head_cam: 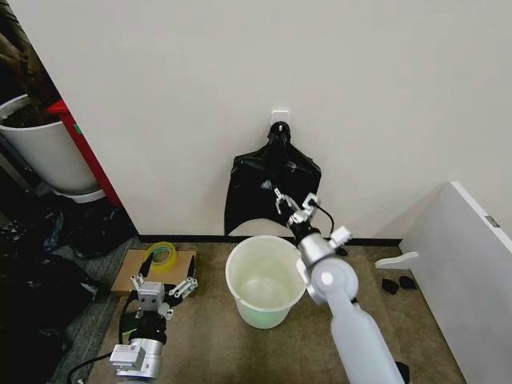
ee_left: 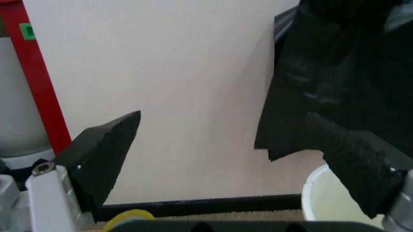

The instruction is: Place the garbage bag over the trash bin.

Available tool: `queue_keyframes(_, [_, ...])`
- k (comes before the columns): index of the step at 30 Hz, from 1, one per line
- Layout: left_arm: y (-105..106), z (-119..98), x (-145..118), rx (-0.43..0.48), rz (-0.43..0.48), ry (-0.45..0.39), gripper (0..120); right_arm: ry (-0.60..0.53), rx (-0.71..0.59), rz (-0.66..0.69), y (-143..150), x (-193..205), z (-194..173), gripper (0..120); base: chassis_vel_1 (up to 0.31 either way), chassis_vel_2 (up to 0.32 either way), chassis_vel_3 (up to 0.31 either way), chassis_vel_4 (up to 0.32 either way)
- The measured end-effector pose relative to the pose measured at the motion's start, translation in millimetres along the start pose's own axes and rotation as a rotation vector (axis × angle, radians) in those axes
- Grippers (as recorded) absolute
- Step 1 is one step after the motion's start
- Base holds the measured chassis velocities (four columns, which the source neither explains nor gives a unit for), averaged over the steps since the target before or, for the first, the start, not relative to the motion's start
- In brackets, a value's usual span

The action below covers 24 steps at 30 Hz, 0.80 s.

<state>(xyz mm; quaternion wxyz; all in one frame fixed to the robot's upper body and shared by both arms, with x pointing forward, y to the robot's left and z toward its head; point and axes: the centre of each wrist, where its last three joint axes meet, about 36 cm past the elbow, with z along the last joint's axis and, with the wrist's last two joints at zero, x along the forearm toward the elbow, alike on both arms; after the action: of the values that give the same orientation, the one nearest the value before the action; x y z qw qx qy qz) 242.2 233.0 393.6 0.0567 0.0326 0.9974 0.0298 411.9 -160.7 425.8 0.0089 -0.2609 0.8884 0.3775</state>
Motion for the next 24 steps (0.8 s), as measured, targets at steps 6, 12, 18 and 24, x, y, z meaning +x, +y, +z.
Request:
queue_keyframes(6, [-1.7,4.1,-3.0,0.005,0.006,0.002,100,0.061,0.162,0.004,13.5,45.3,5.0,0,0.0,0.0,0.0,0.0])
queue_keyframes(12, [-2.9,4.1,-5.2,0.009,0.009,-0.002,100,0.087,0.322,-0.02,15.4,78.8,12.2,0,0.0,0.0,0.0,0.0])
queue_keyframes(18, [-1.6,3.9,-5.8,0.009,0.011,-0.004,100,0.118,0.418,-0.043,12.8,107.3,22.7,0,0.0,0.0,0.0,0.0])
queue_keyframes(24, [-1.8,4.3,-7.7,0.012,0.012,-0.005,100,0.159,0.549,-0.095,14.7,136.5,34.1,0,0.0,0.0,0.0,0.0])
